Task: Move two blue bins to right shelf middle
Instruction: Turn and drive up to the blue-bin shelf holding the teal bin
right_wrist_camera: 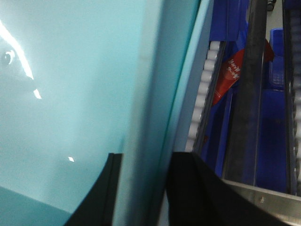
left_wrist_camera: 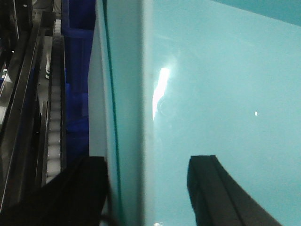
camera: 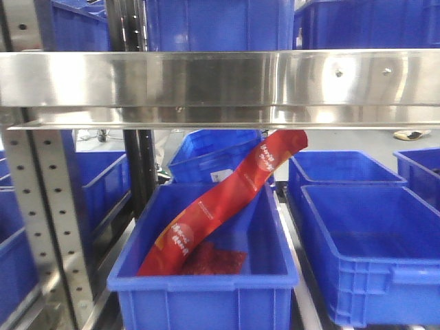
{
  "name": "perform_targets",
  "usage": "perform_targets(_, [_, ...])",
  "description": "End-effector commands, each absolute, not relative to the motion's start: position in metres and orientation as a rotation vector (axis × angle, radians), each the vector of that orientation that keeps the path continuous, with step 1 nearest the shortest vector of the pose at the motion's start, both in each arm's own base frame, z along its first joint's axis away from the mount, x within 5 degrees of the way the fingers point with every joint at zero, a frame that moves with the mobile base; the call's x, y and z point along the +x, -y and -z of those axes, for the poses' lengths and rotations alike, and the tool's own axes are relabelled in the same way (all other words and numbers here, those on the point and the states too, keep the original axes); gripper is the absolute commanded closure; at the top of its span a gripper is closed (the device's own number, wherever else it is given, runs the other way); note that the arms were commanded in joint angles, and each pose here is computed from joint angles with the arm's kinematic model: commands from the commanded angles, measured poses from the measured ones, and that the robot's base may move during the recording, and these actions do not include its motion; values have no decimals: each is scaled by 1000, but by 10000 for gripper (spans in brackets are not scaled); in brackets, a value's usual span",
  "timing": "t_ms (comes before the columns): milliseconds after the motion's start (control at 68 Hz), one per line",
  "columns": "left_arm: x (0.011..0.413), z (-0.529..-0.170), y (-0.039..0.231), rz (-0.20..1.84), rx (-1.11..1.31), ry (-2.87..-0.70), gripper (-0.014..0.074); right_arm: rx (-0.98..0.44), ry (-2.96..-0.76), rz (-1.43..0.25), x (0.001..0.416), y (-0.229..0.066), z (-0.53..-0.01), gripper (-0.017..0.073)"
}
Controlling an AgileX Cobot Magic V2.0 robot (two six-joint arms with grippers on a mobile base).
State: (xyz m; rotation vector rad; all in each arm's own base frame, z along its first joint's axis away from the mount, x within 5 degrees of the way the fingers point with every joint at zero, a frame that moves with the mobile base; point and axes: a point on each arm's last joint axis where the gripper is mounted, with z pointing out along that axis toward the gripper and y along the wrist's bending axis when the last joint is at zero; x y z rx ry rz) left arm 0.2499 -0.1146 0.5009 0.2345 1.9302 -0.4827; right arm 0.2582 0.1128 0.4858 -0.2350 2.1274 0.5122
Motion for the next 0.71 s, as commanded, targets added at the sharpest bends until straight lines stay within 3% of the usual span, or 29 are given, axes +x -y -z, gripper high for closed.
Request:
perform_targets(0, [244,-517,109,456,249,-1817,704,-242,-2011,-474,256,-106,-502,713])
perform_targets(691, [244,-517,109,456,249,-1817,704,-242,-2011,-474,256,-106,-502,713])
